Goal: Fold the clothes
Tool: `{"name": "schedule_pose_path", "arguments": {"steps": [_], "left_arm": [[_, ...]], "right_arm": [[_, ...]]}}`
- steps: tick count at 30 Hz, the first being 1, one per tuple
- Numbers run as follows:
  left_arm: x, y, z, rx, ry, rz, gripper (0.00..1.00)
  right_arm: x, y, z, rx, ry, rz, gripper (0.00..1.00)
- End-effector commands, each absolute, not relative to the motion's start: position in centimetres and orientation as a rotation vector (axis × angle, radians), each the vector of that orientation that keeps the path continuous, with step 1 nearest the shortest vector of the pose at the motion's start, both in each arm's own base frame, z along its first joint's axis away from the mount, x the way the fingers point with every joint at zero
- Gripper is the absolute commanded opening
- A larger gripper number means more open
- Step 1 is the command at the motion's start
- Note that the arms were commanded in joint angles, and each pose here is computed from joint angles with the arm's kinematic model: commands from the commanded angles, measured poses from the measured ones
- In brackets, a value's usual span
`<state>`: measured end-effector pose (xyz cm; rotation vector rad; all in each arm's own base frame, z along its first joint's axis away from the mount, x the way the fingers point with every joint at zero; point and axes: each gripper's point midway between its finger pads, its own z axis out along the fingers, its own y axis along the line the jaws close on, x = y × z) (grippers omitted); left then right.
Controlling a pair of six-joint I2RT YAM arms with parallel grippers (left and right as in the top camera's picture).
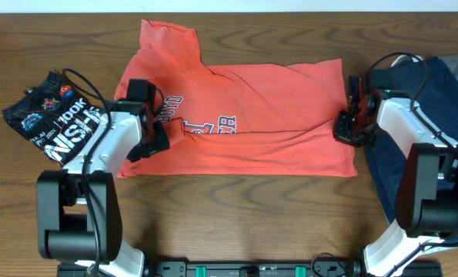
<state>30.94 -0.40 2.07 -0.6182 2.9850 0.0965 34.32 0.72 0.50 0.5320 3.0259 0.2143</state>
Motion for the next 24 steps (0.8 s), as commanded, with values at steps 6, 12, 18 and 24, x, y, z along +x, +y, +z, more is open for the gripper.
{"name": "schedule_pose_path", "arguments": {"steps": [6, 12, 18, 24], "left_arm": [[27.3, 1.0, -1.4, -0.756, 3.087, 0.157, 0.54], [23.8, 1.1, -0.9, -0.795, 3.213, 0.225, 0.54], [19.9, 1.2, 0.5, -0.924, 3.324, 0.328, 0.54], [20.7, 1.1, 1.8, -0.901, 3.262, 0.282, 0.54]], "right_arm": [[30.3, 1.2, -2.2, 0.453, 3.147, 0.141, 0.13], [26.3, 0.9, -2.4, 0.485, 3.290, 0.084, 0.15], [23.1, -0.1, -1.6, 0.520, 3.412, -0.025, 0.18], [22.9, -0.3, -1.5, 0.540, 3.421, -0.023, 0.20]]}}
